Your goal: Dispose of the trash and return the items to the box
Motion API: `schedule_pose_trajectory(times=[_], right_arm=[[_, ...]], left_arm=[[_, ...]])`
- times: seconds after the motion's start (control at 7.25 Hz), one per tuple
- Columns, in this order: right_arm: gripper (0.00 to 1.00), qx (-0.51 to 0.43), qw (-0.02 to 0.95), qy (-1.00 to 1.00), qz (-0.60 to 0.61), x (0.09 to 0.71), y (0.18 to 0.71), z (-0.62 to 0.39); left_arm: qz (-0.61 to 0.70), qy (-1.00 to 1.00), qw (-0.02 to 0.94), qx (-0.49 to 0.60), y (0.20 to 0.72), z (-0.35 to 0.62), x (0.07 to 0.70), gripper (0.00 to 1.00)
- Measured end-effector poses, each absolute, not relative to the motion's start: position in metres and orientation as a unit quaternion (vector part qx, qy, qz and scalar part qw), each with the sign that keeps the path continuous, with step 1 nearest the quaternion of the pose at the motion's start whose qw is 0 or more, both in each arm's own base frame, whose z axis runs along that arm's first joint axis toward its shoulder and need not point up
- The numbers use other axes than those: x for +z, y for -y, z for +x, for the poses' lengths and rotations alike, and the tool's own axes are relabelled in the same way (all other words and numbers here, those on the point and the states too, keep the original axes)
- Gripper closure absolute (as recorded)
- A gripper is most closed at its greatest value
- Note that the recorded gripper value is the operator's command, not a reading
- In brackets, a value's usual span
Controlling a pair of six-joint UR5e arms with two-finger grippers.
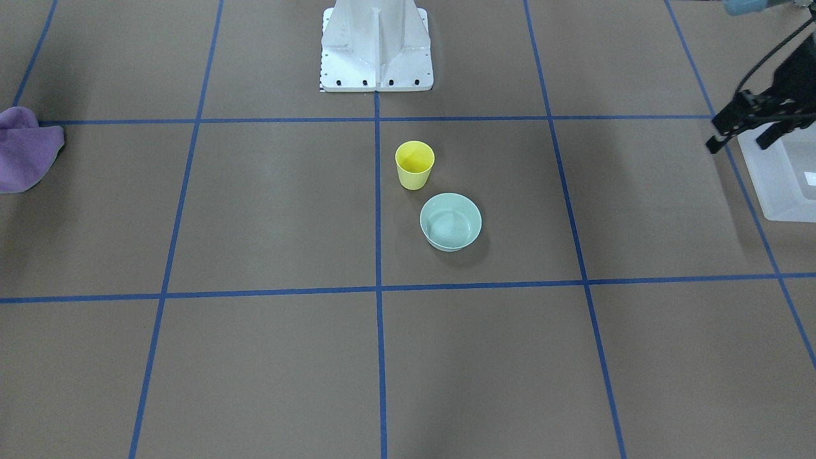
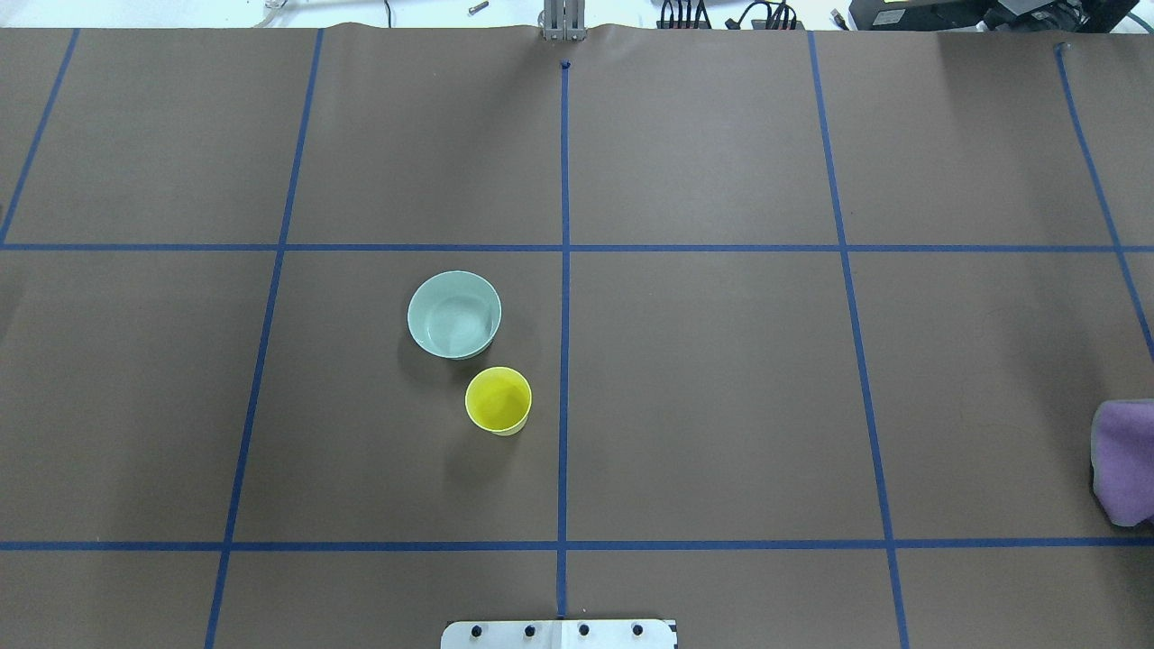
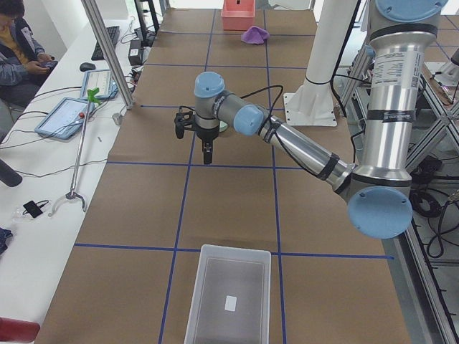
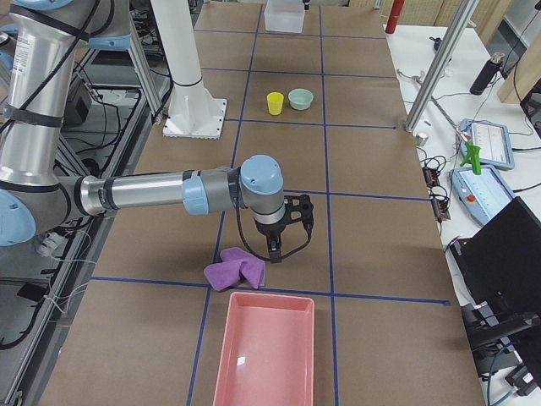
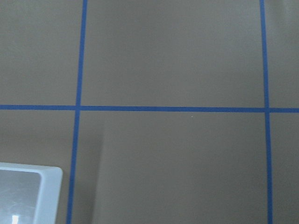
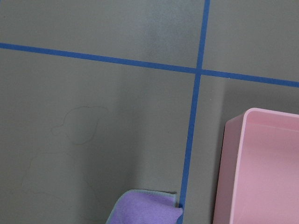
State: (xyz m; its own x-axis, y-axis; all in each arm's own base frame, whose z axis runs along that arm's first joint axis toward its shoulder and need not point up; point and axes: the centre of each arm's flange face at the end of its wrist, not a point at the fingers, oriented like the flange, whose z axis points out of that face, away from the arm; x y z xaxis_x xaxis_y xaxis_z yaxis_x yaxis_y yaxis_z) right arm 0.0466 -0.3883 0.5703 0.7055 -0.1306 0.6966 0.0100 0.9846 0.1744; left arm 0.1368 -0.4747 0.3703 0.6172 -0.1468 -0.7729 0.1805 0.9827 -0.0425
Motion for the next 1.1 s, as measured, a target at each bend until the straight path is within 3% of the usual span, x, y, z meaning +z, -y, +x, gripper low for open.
schedule_pose_trajectory(times=[0.55,1.1], right_arm=[[0.0,-0.039,0.92,0.382,0.078,0.571,0.388,0.046],[0.0,-0.039,0.92,0.383,0.078,0.571,0.388,0.045]], left_arm=[[-0.026,-0.385,0.915,-0.117,0.42,0.398,0.242,0.03],[-0.037,-0.386,0.916,-0.106,0.379,0.499,0.229,0.03]])
